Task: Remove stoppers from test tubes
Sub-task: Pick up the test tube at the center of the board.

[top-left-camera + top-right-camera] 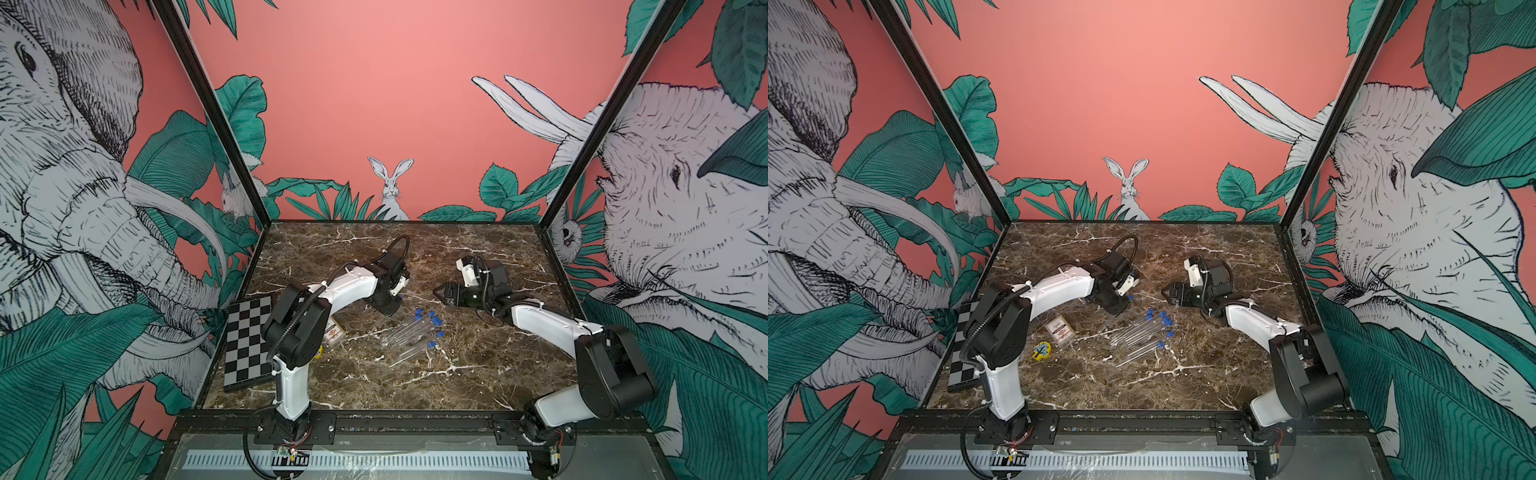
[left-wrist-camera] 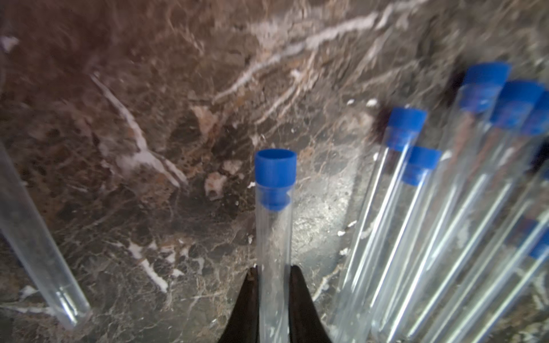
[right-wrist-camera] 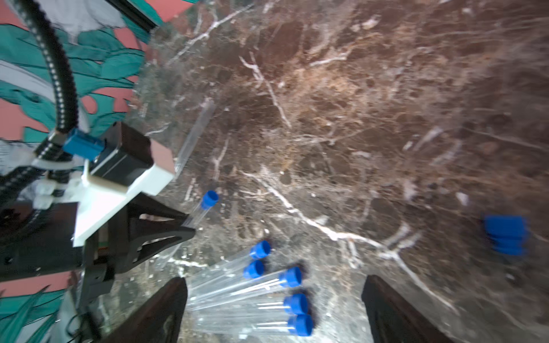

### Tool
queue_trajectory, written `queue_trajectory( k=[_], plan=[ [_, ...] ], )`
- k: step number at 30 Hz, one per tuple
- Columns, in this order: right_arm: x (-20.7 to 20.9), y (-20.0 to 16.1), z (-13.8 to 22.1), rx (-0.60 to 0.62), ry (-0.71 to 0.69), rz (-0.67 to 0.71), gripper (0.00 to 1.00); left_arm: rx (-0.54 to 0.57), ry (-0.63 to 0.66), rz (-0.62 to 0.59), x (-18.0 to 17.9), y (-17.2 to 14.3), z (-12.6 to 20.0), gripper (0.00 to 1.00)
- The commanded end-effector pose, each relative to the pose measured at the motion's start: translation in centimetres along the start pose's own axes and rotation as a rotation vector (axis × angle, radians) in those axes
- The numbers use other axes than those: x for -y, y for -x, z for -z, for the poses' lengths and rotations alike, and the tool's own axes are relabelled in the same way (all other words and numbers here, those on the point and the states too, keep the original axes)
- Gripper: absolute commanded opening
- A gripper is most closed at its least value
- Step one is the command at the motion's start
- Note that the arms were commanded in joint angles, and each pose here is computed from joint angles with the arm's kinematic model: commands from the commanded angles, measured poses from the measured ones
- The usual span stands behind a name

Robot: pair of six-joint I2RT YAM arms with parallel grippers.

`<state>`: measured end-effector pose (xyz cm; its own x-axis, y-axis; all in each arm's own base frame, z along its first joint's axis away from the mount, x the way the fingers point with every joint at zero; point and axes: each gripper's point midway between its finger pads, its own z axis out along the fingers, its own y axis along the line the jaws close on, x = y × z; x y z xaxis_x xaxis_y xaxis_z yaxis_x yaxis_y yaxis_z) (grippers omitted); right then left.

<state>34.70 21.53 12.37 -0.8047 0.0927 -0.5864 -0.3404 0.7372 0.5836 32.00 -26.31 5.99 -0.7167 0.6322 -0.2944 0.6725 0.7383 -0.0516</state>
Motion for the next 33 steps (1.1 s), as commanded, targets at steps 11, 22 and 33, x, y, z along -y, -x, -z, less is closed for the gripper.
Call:
queue_trajectory(
  k=[11,22,33],
  plan=[
    [-4.9,2.9,-1.2,0.099,0.325,-0.054,0.85,0.273,-0.139,-0.003,2.6,5.6,5.6,0.07],
    [-6.1,3.2,-3.3,0.092,0.386,-0.094,0.77,0.327,-0.177,-0.005,3.3,6.3,6.6,0.07],
    [-7.7,4.2,-4.5,0.118,0.443,-0.111,0.63,0.34,-0.198,-0.013,3.7,6.3,6.7,0.07]
  ],
)
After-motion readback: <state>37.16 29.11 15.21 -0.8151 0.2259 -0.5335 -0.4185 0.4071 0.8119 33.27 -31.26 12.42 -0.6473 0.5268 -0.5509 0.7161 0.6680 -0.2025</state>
